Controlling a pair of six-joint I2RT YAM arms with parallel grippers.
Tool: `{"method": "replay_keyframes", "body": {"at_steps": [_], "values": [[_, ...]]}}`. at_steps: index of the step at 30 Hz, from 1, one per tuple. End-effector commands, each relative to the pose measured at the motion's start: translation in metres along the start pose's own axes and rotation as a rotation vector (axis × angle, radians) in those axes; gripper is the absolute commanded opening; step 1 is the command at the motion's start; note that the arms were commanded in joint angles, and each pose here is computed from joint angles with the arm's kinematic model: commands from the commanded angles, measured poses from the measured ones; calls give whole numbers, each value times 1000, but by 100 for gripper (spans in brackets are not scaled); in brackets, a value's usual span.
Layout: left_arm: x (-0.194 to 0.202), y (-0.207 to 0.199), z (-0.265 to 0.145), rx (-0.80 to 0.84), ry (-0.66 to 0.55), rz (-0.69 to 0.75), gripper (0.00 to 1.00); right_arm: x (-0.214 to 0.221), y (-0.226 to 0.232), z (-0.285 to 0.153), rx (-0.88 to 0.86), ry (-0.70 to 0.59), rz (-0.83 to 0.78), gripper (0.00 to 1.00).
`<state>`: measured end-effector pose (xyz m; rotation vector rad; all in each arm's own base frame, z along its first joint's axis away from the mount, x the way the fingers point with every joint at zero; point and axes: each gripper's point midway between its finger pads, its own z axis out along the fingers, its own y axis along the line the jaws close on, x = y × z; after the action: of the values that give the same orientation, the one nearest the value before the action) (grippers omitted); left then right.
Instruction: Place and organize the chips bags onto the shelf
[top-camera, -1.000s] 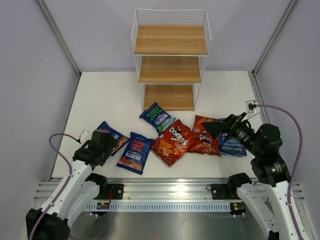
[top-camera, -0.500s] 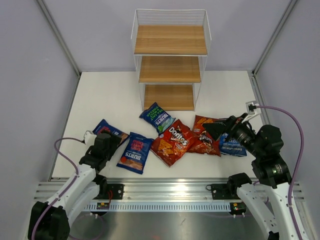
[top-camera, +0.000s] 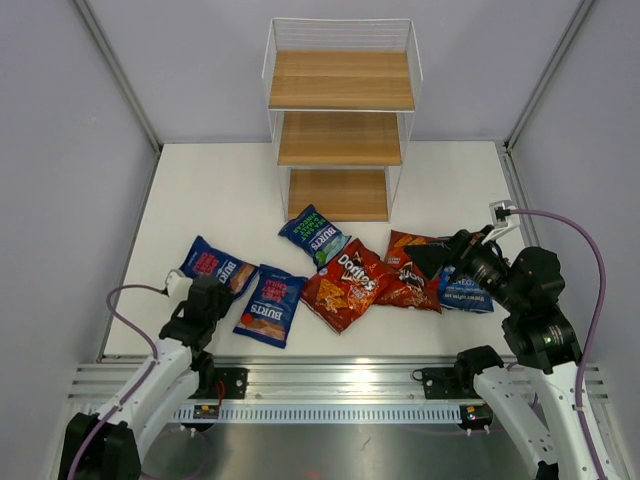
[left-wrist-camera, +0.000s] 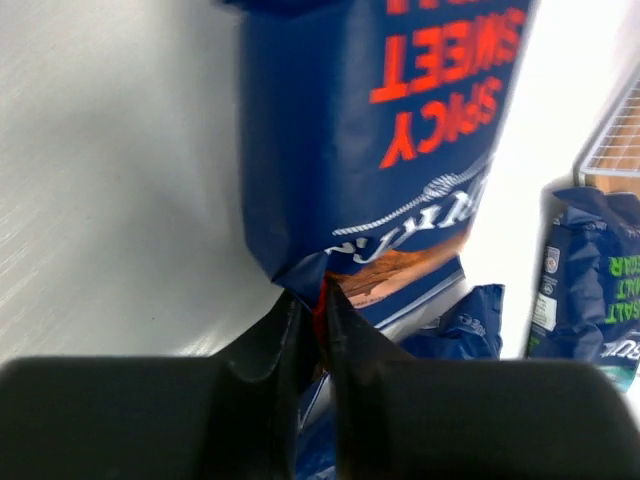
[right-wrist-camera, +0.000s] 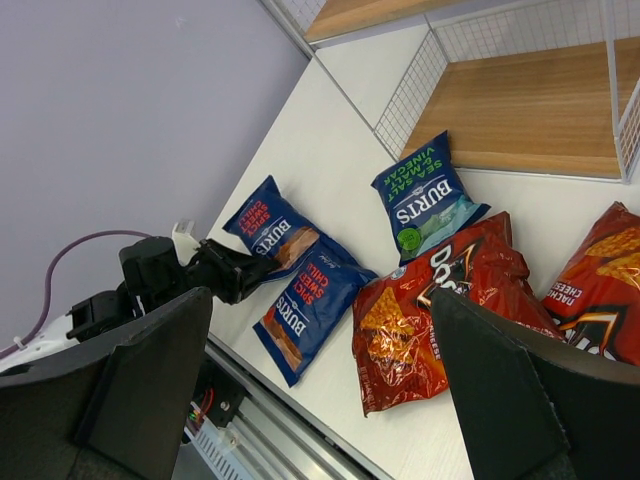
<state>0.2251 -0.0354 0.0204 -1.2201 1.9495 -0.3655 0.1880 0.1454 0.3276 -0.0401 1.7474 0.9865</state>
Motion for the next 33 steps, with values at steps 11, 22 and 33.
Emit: {"method": "replay_keyframes", "body": {"at_steps": [11, 22, 33], "values": [[-51, -70, -46, 278, -152, 125, 0, -2, 0, 13, -29, -5, 7, 99], [-59, -160, -126, 617, -55, 310, 0, 32, 48, 32, -469, 208, -21, 99], [11, -237, -219, 1231, 310, 485, 0, 40, 48, 91, -429, 181, 589, 100]]}}
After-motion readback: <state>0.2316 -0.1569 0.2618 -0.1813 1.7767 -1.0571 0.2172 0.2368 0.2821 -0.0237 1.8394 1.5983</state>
